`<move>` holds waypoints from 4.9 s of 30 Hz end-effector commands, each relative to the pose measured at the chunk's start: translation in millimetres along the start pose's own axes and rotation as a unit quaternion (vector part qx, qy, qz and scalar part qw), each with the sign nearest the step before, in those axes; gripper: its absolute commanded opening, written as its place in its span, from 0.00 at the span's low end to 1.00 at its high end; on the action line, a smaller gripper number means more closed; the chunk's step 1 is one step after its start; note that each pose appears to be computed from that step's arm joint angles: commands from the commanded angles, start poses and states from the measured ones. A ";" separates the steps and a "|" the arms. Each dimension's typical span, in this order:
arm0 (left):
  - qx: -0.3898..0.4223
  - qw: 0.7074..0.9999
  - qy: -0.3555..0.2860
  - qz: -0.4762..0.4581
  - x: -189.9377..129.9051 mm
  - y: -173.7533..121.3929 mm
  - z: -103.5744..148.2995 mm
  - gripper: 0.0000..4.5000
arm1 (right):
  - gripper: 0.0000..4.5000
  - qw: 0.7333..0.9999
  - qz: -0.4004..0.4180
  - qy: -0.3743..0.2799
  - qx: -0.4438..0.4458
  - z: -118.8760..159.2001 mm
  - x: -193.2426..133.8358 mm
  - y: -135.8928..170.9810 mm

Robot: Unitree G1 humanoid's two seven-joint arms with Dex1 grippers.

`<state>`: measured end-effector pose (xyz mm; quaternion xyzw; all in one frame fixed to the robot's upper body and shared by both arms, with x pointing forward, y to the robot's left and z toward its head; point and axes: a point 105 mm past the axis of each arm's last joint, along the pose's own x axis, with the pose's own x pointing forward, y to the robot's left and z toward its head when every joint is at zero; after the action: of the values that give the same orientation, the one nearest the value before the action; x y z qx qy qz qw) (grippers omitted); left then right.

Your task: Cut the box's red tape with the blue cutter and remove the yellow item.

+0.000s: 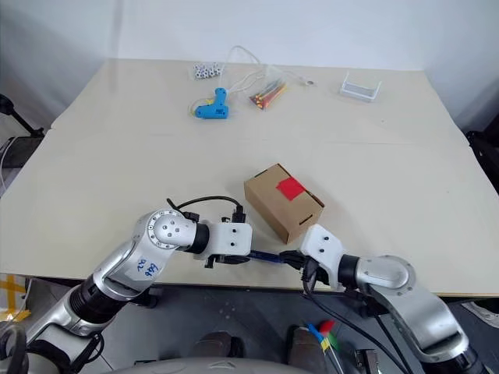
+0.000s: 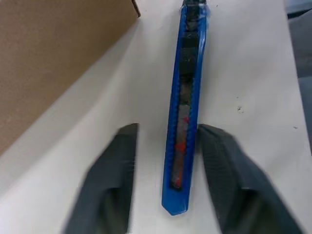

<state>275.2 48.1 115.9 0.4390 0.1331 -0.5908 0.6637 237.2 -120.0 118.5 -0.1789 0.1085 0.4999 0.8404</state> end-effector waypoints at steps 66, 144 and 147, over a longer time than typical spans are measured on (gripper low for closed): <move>-0.063 0.995 0.010 -0.074 14.4 -17.9 -20.9 0.09 | 0.00 0.995 0.099 0.026 -0.018 -9.4 61.7 11.2; 0.205 0.942 -0.218 0.155 -39.4 17.2 38.4 0.09 | 0.41 0.894 0.014 -0.079 0.442 73.0 0.3 -1.9; 0.205 0.942 -0.218 0.155 -39.5 17.0 38.3 0.09 | 0.41 0.893 0.015 -0.081 0.443 73.1 0.5 -2.4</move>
<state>275.4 48.7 164.5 0.4393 -0.1828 -0.5745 0.6660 239.4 -90.9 173.7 0.2487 0.2734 0.4138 0.8319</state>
